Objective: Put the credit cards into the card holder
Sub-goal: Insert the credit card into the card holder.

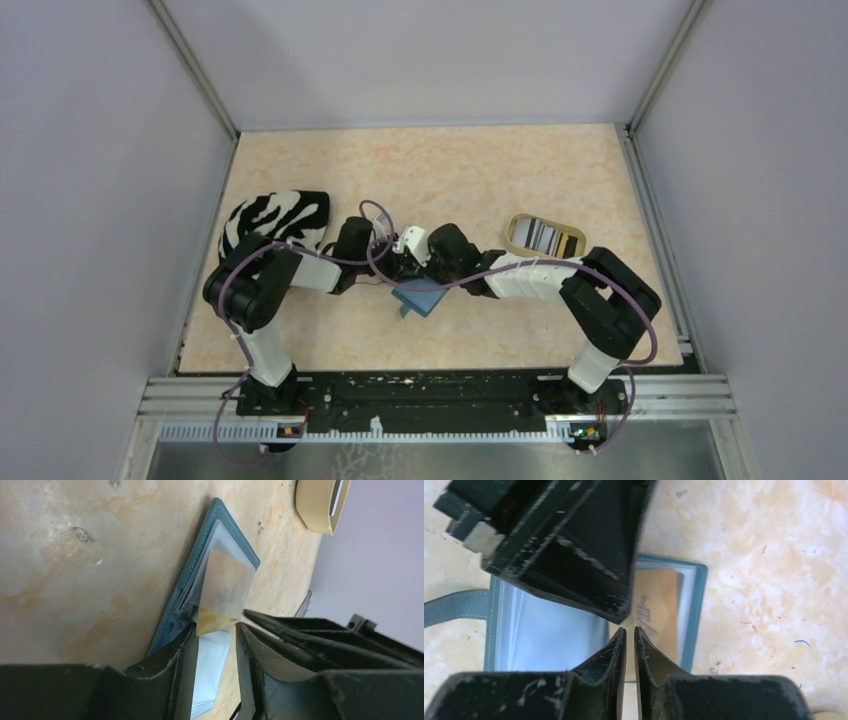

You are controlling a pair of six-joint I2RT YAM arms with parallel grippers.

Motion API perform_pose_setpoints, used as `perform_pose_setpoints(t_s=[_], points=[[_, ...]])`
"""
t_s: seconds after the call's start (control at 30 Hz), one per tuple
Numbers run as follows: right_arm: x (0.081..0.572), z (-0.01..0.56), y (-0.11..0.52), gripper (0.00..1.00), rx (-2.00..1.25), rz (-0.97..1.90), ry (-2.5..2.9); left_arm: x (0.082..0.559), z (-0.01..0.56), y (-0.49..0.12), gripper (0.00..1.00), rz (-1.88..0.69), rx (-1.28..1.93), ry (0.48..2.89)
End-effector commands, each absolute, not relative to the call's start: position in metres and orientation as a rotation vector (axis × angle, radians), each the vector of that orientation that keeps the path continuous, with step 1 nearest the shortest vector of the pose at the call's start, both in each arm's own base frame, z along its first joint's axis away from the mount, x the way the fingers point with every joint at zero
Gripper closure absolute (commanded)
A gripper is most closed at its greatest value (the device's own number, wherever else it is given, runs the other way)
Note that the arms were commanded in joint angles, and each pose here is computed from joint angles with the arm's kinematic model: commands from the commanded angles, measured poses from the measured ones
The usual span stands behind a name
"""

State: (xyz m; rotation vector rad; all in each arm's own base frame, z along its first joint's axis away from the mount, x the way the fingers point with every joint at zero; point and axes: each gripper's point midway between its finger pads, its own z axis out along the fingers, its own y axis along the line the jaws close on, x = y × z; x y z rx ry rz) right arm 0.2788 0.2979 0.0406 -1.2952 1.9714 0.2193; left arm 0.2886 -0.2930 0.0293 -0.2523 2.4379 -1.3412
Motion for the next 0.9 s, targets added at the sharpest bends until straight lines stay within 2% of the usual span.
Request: perform_pose_setpoints(t_s=[0.0, 0.2, 0.4, 0.87], points=[[0.291, 0.092, 0.315, 0.88, -1.203, 0.369, 1.868, 0.276, -0.003, -0.265, 0.58, -1.115, -0.274, 2.559], [0.277, 0.097, 0.321, 0.87, -1.316, 0.475, 1.813, 0.278, 0.005, -0.263, 0.59, -1.096, -0.217, 2.539], [0.25, 0.078, 0.327, 0.85, -1.483, 0.608, 1.829, 0.279, 0.014, -0.264, 0.59, -1.105, -0.172, 2.513], [0.274, 0.046, 0.339, 0.91, -1.273, 0.434, 1.952, 0.274, 0.015, -0.274, 0.59, -1.227, -0.183, 2.507]])
